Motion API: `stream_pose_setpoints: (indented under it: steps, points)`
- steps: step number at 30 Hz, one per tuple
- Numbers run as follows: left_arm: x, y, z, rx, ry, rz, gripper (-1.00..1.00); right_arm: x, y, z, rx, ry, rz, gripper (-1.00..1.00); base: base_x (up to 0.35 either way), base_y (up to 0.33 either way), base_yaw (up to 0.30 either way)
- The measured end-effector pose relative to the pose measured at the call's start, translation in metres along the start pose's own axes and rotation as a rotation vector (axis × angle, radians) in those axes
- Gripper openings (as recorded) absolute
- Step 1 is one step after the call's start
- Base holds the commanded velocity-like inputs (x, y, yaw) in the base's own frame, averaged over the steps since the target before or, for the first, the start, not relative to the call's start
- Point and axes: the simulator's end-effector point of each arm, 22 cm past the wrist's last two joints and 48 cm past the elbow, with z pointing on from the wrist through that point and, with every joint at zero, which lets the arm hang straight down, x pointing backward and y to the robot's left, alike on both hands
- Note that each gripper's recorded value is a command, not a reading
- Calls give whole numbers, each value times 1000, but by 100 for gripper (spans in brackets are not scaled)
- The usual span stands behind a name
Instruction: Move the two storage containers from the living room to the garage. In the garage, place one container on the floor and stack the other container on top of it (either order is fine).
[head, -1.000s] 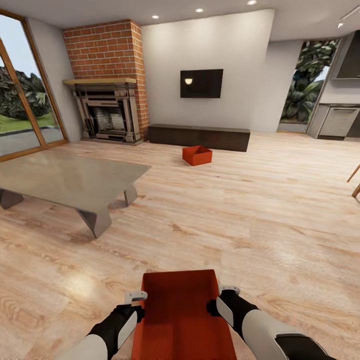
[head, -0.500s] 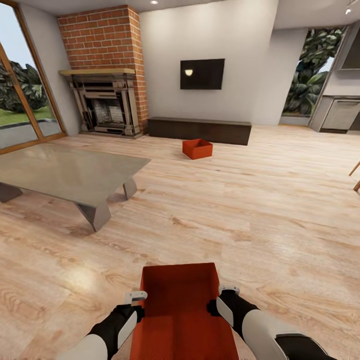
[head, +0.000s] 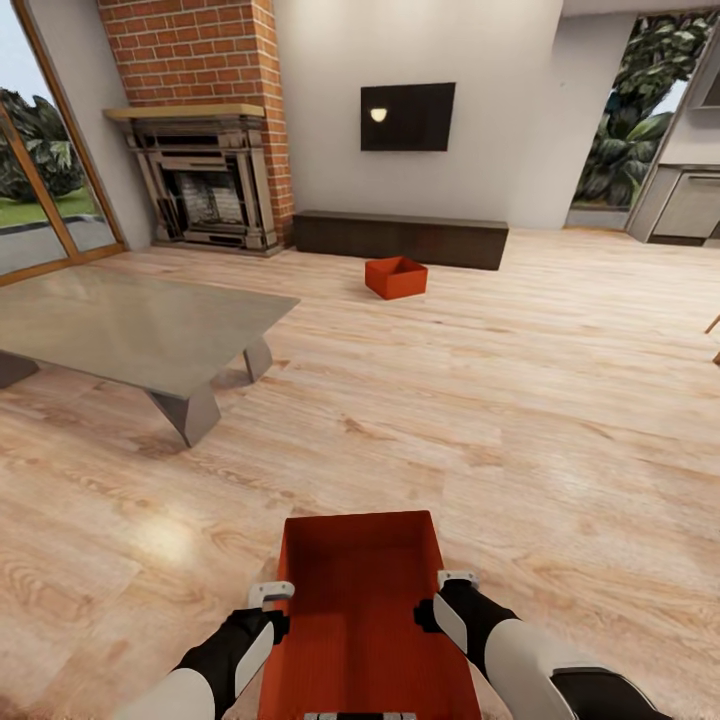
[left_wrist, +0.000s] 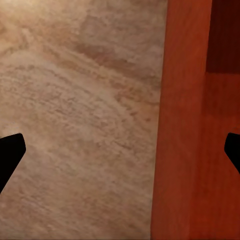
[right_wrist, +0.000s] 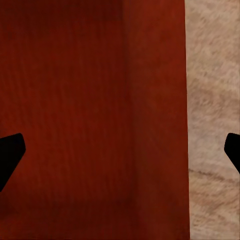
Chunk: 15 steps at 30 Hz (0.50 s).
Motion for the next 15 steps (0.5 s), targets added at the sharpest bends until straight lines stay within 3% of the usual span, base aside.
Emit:
stream_pose_setpoints:
  steps: [8,9,10,15]
  points:
    - [7,-1,5,-1,16,3,100,6,0,7,2,15,-1,100,0,0,0]
    - [7,-1,5,-1,16,3,100,6,-1,7,2,15,-1,-100,0,0,0]
    - [7,-1,5,-1,16,3,-100,6,-1,7,2,15,-1,-100,0,0,0]
    - [7,-4,5,8,16,-16,-100,6,0,6,-1,15,3,-100,0,0,0]
